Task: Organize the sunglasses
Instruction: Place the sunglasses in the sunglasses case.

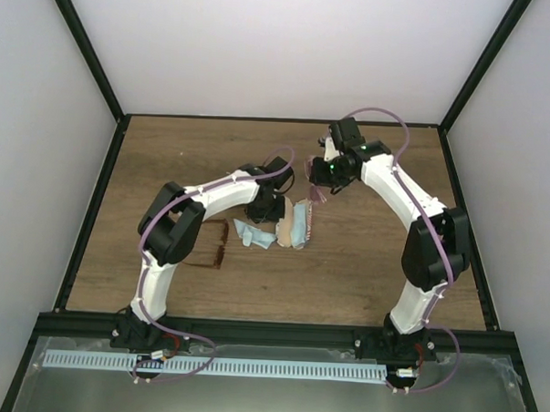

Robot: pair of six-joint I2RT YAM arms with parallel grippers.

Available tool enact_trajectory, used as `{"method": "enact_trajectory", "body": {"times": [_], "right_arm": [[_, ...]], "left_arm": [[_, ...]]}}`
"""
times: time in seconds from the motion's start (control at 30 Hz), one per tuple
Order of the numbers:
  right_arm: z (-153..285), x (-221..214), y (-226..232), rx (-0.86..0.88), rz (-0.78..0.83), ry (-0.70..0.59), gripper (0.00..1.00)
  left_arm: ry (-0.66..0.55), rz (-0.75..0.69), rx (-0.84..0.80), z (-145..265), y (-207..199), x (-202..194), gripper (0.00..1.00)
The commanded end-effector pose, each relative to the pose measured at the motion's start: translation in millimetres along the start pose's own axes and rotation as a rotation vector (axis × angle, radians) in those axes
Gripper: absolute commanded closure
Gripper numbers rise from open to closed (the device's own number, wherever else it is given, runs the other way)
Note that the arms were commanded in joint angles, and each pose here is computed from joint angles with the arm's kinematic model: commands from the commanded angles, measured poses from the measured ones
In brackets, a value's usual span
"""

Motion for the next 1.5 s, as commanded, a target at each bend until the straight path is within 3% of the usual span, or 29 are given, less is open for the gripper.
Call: {"method": "enact_trajectory", "body": {"times": [0.0,0.67,1.47], "right_arm": [[9.9,-15.7,2.1,0.008,0.000,0.027,0.98],[-30.3,-78.9,-20.8,0.017,-0.126,0.201,0.98],[-82.2,-87.5,-42.9,-0.038,-0.136,0.265,0.98]], "left_arm": [[-0.055,-0.003,-0.060,15.9,-18.7,13.9,0.81],[-0.078,0.009,-0.103,23.4,-45.2,11.7,0.81],[-0.074,0.006,-0.103,27.4,-47.0,12.7,0.80]]}}
Point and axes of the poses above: each gripper's point midway between its finger pads, its own z axis back along the fingers, its own y axis along the line the jaws close on, x = y × z, the point moved 4 cm from there along z, back along the fingers, and after that the axes turned 13 degrees about -z, right-handed, at the moved point
